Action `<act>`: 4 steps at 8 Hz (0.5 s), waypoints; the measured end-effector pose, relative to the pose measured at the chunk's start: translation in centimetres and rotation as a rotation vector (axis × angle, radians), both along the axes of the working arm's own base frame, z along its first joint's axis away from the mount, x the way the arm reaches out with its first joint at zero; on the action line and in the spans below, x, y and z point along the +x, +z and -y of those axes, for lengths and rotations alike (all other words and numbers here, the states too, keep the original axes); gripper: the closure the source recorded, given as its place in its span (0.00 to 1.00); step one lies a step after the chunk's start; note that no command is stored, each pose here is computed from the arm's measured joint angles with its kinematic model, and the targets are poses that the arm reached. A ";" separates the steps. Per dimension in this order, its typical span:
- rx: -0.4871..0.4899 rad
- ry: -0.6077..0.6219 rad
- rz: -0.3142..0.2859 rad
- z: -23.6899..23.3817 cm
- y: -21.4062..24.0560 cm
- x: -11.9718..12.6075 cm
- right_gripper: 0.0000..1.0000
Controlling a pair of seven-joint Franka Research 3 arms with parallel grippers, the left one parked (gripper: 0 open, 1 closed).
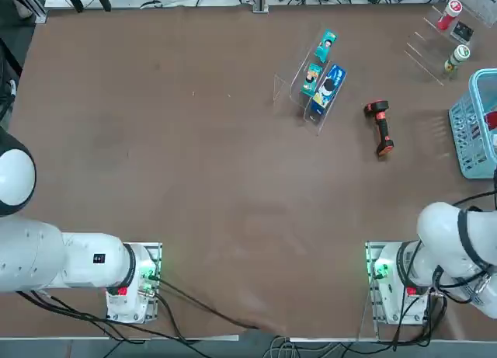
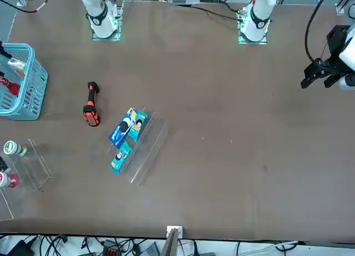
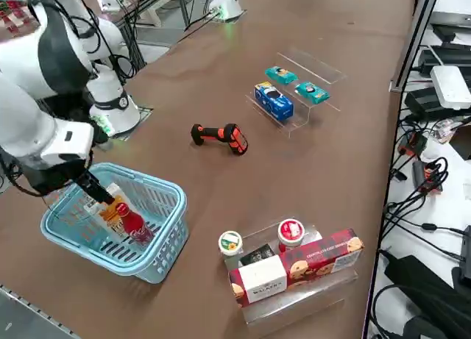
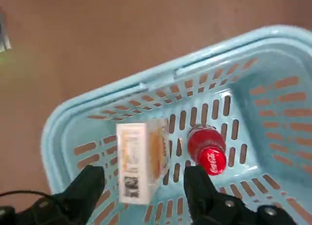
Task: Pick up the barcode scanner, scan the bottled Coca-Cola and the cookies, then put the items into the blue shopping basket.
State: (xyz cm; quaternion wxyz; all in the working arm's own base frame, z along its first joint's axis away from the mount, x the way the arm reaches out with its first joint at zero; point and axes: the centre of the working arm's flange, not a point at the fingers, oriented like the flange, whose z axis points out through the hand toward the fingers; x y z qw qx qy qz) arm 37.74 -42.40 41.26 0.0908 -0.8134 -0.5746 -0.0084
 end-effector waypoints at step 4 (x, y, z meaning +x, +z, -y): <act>-0.031 0.010 0.019 -5.9 11.1 5.3 0.00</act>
